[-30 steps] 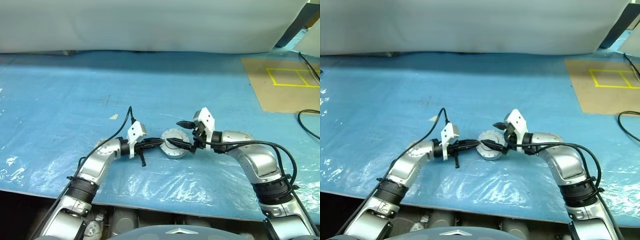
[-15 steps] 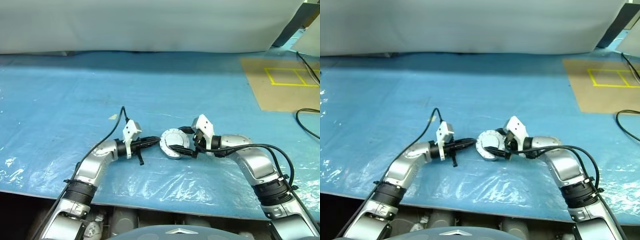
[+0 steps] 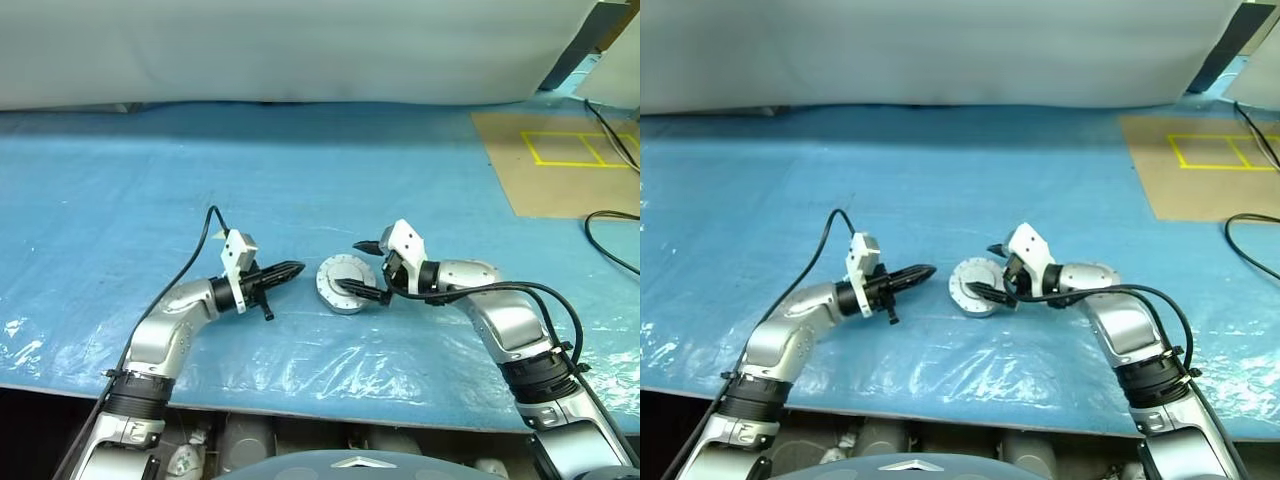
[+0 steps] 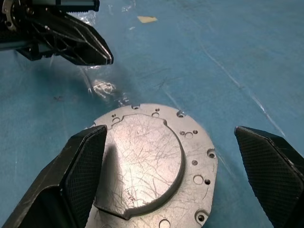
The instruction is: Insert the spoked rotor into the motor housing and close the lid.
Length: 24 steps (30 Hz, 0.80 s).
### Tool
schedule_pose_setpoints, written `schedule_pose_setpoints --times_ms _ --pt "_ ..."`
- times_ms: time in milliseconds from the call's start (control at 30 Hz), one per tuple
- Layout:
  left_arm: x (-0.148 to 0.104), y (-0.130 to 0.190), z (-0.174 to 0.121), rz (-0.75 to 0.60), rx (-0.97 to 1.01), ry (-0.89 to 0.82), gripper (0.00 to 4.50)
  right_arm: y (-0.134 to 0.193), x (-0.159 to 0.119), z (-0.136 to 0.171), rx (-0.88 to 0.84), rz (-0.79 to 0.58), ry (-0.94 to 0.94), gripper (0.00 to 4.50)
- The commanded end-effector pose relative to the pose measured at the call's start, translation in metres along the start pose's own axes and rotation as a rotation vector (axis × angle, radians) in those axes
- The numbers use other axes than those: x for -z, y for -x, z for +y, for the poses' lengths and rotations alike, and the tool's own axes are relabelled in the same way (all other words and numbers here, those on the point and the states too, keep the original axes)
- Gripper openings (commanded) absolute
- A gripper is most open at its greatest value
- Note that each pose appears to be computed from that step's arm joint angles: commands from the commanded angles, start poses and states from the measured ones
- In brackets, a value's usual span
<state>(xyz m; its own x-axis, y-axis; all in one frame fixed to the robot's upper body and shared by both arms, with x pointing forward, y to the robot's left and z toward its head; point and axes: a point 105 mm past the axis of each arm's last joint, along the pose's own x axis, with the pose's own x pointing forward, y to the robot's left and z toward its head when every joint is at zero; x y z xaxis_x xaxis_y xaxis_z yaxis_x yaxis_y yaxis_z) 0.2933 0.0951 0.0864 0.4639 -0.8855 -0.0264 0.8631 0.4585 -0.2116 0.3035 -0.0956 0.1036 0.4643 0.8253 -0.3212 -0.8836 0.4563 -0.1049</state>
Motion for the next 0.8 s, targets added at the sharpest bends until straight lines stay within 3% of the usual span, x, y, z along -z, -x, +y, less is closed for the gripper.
schedule_pose_setpoints --times_ms 33,167,300,367,467,567,800 --pt "-0.009 -0.001 -0.008 -0.027 0.02 -0.021 0.0 0.008 -0.024 -0.001 0.002 -0.063 0.012 4.49" --pt "-0.015 -0.005 -0.014 -0.054 0.049 -0.018 0.0 0.022 -0.028 -0.012 0.024 -0.1 -0.127 4.49" --pt "-0.018 -0.008 -0.021 -0.063 0.088 0.0 0.0 0.045 -0.008 -0.017 -0.001 -0.042 -0.386 4.49" --pt "-0.015 -0.008 -0.021 -0.052 0.088 0.004 0.0 0.06 0.009 -0.005 -0.066 -0.006 -0.59 4.49" --pt "-0.009 -0.009 -0.022 -0.036 0.092 0.004 0.0 0.071 0.039 0.006 -0.072 0.094 -0.743 4.49" --pt "-0.002 -0.014 -0.026 -0.009 0.118 -0.011 0.0 0.072 0.054 0.004 -0.035 0.114 -0.817 4.49" --pt "0.007 -0.038 -0.025 0.019 0.133 -0.048 0.0 0.051 0.045 0.004 -0.025 0.05 -0.841 4.49"
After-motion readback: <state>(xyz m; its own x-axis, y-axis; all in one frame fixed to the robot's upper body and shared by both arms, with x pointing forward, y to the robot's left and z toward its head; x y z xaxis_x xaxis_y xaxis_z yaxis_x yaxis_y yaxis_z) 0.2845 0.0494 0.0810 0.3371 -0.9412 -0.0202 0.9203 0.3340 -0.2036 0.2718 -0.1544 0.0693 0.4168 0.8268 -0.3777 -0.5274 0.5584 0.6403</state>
